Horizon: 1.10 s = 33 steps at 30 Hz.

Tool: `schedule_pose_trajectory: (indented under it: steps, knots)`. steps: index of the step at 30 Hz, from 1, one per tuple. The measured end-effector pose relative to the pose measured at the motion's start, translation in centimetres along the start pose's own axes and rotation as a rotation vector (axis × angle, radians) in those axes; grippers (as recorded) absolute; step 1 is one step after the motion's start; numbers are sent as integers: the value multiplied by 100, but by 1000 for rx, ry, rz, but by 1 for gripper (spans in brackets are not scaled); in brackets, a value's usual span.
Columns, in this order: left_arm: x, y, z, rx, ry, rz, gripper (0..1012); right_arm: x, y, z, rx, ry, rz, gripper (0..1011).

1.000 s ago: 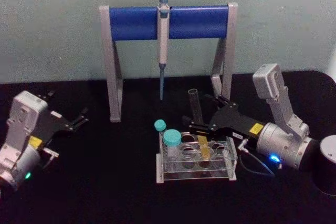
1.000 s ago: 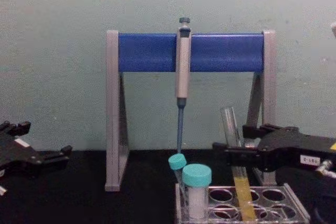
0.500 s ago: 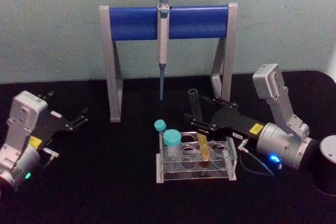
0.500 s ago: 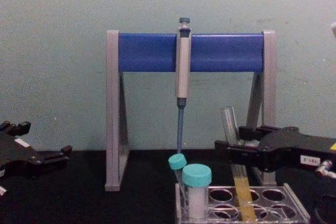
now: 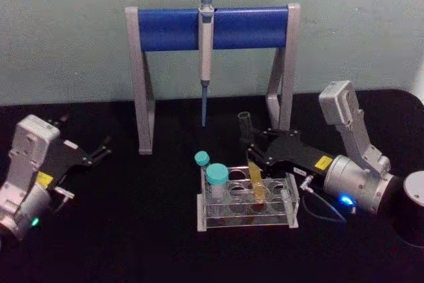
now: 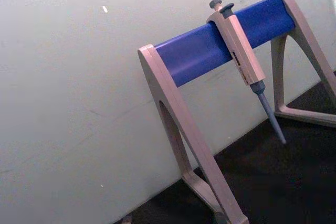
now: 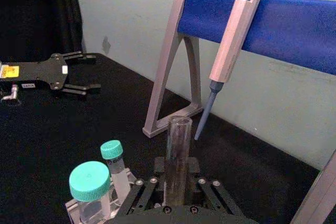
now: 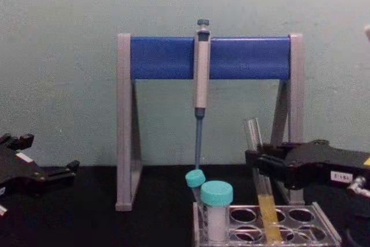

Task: Pick up the test tube from the test tube rack, shake it, then place it back into the test tube rack.

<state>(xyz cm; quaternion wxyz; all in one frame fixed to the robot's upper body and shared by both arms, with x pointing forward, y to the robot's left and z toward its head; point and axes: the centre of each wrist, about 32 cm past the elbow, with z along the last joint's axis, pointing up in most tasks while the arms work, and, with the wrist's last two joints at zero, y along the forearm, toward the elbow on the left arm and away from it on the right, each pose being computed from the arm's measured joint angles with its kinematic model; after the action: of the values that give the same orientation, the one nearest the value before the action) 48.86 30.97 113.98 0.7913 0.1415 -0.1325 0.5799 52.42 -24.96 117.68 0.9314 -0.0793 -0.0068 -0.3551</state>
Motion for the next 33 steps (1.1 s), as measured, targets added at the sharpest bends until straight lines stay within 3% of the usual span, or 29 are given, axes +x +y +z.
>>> schedule_pose_trajectory:
  steps: [3,27,33]
  knots:
    - [0,0,0,0,0,0,1001,0,0,0,0,0,0,233]
    - [0,0,0,0,0,0,1001,0,0,0,0,0,0,228]
    - [0,0,0,0,0,0,1001,-6,-23,16,31,-6,16,228]
